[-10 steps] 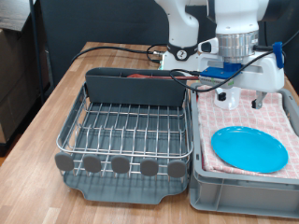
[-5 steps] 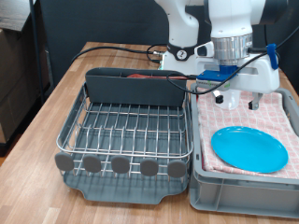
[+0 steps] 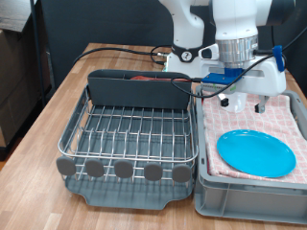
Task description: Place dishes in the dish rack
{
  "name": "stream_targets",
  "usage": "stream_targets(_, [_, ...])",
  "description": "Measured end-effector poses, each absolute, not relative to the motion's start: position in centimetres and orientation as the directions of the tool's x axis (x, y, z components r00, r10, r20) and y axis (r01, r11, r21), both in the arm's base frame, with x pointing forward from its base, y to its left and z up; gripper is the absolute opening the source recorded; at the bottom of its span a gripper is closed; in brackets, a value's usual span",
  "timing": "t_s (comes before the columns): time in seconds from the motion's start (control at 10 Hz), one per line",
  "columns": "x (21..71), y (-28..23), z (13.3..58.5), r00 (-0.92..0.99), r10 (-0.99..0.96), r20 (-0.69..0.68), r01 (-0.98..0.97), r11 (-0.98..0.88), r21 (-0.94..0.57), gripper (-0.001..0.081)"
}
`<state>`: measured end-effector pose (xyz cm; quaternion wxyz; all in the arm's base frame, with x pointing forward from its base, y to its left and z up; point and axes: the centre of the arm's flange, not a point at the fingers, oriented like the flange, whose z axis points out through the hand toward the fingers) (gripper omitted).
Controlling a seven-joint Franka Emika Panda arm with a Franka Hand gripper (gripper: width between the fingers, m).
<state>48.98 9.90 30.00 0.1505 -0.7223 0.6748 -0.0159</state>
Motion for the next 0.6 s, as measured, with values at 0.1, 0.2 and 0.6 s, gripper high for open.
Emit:
stream_targets(0.1, [48.98,9.89,29.89,0.088,-0.980,-0.180,-0.971,-0.044,-0.237,0.0803])
stream_targets(0.2, [48.97,9.89,29.74,0.088,-0.980,-0.180,-0.971,-0.044,-0.234,0.0803])
stream_targets(0.6, [48.92,10.16,29.58,0.092,-0.980,-0.178,-0.971,-0.049,-0.235,0.0803])
